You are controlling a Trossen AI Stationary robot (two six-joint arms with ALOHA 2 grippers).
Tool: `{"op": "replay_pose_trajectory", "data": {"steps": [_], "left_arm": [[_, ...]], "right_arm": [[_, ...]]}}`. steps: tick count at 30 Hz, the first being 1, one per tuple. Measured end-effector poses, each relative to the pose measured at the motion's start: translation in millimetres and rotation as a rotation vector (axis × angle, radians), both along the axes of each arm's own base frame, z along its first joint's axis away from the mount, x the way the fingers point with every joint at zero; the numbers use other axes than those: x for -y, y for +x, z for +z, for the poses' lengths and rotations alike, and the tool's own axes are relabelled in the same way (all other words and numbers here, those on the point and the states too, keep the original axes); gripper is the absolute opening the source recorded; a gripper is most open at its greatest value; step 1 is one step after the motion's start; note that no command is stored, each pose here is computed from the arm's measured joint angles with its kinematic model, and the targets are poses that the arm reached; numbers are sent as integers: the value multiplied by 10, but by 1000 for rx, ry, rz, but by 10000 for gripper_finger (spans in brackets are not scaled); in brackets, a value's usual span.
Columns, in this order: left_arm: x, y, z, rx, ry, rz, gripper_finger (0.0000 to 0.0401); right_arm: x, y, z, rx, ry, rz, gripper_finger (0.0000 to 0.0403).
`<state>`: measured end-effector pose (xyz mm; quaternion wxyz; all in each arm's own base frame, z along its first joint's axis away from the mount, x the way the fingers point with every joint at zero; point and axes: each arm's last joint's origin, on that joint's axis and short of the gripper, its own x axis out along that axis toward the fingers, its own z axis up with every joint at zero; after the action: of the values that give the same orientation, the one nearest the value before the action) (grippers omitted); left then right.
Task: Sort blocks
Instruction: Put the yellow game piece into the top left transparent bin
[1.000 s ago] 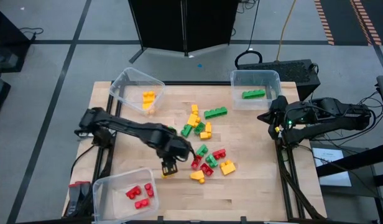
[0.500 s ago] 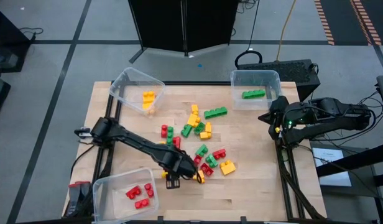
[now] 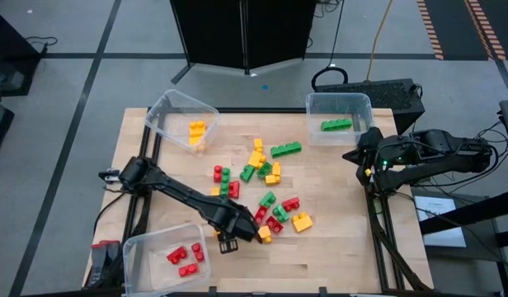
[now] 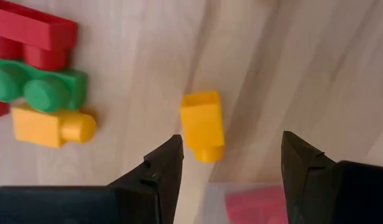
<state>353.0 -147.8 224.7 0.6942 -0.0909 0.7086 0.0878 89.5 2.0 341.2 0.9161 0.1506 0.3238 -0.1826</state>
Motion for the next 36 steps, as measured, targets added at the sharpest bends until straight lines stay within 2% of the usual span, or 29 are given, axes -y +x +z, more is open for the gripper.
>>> {"op": "replay_pose_trajectory", "data": {"steps": [5, 11, 21, 29, 32, 36], "left_arm": [[-37, -47, -80, -9, 59, -4, 167], [-73, -164, -150, 25, 4, 49, 167], [-104, -177, -308, 57, -22, 41, 167], [-202, -265, -544, -1, -30, 53, 167], [-234, -322, -684, -36, -88, 62, 167], [-264, -370, -757, -64, -95, 68, 166]], "right_arm": [[0, 0, 0, 0, 1, -1, 6], [0, 0, 0, 1, 3, -3, 6], [0, 5, 6, 9, 4, -3, 6], [0, 5, 6, 11, 9, -8, 6], [0, 5, 5, 10, 9, -8, 6], [0, 5, 5, 10, 9, -8, 6]]}}
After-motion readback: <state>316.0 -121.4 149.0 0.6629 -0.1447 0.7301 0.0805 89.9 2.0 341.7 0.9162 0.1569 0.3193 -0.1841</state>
